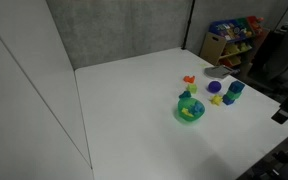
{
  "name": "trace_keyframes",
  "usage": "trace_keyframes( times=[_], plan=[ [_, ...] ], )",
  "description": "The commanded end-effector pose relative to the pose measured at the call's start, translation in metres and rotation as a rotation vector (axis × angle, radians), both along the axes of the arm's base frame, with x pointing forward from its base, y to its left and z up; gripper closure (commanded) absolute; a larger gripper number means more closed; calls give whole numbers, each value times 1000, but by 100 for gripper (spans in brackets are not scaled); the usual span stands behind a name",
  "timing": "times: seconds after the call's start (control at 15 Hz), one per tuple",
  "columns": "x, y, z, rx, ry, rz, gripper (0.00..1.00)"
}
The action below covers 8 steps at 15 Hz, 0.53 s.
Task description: Move the yellow toy from the bowl to the stack of blocks
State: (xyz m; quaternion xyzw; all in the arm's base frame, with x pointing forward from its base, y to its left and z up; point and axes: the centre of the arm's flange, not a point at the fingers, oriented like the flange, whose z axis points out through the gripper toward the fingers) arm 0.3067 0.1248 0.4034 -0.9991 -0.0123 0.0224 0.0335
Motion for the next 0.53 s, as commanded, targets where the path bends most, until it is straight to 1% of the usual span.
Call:
trace_keyframes(
  times=[0.0, 0.27, 0.47],
  plan=[
    [0, 0, 0, 0, 0, 0, 0],
    [0, 0, 0, 0, 0, 0, 0],
    [13, 5, 6, -13, -12, 15, 0]
  ],
)
